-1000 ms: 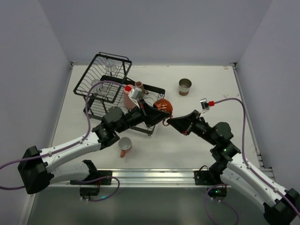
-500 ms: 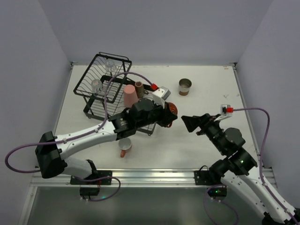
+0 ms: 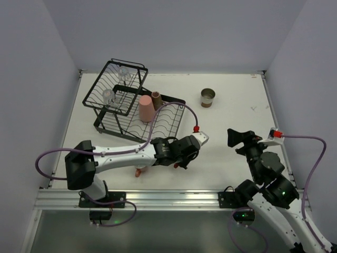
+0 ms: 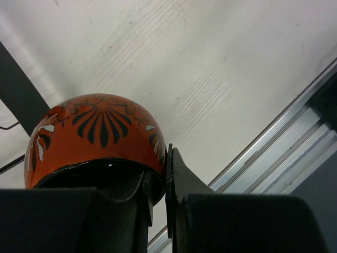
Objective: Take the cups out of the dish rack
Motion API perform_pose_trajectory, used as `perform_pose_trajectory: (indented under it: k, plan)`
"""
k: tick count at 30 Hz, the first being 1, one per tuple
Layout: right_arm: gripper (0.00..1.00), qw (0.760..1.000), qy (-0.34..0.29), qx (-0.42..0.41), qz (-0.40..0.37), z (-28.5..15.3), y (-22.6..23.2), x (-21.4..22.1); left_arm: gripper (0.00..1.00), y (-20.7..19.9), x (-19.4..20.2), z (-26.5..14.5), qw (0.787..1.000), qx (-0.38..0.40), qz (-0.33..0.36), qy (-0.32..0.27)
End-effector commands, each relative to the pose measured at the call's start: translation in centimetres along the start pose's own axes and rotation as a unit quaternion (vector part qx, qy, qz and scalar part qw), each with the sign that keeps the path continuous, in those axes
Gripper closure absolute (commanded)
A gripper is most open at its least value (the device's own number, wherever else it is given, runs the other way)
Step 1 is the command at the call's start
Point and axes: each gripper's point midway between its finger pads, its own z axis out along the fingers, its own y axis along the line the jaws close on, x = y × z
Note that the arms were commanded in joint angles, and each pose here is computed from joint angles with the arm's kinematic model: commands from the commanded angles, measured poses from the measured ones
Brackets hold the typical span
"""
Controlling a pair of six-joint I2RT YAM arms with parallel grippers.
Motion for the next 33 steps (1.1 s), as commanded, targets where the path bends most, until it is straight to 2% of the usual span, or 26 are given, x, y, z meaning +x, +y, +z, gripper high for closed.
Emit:
perform_pose_trajectory:
  k: [1,8,13,15,16,18,19,21,22,27,30,33]
  plan:
    - [0.21,0.999,-0.039,0.015,0.004,-0.6,-0.1,-2.7,1.00,-0.4,1.5,0.3,0.999,-0.013,0.030,0.018]
    - [0.21,0.999,-0.040,0.009,0.005,-0.8,0.0,-2.8,1.00,-1.2,7.5,2.6,0.992,-0.031,0.068,0.098]
    - [0.21,0.999,-0.038,0.005,0.003,-0.8,0.1,-2.7,0.99,-0.5,8.7,3.0,0.990,-0.044,0.071,0.109]
    - [0.21,0.999,-0.035,0.003,0.003,-0.8,0.2,-2.6,0.90,-0.5,8.7,3.1,0.990,-0.045,0.073,0.111]
    - [0.21,1.000,-0.031,0.002,0.001,-0.7,0.3,-2.5,0.81,-0.5,8.8,3.2,0.990,-0.046,0.074,0.113]
    - [0.21,1.000,-0.025,0.000,-0.001,-0.6,0.5,-2.2,0.70,-0.3,8.8,3.3,0.990,-0.052,0.076,0.111]
    - [0.21,1.000,-0.023,-0.001,-0.002,-0.5,0.5,-2.1,0.59,-0.3,8.5,3.2,0.990,-0.054,0.075,0.107]
    - [0.20,1.000,-0.014,-0.002,-0.007,-0.4,0.6,-1.8,0.51,-0.2,8.1,3.1,0.991,-0.057,0.073,0.100]
    - [0.20,1.000,-0.014,-0.002,-0.008,-0.4,0.7,-1.8,0.43,-0.3,7.6,2.8,0.992,-0.056,0.072,0.091]
    - [0.20,1.000,-0.006,-0.007,-0.014,-0.2,1.2,-1.9,0.32,0.2,6.5,1.6,0.992,-0.068,0.070,0.076]
    - [0.20,1.000,-0.005,-0.018,-0.022,-0.1,1.9,-2.1,0.19,1.0,4.4,-0.1,0.993,-0.088,0.065,0.041]
    - [0.20,0.998,0.019,-0.041,-0.039,0.3,3.1,-1.5,0.13,1.8,0.7,-2.9,0.992,-0.111,0.054,-0.018]
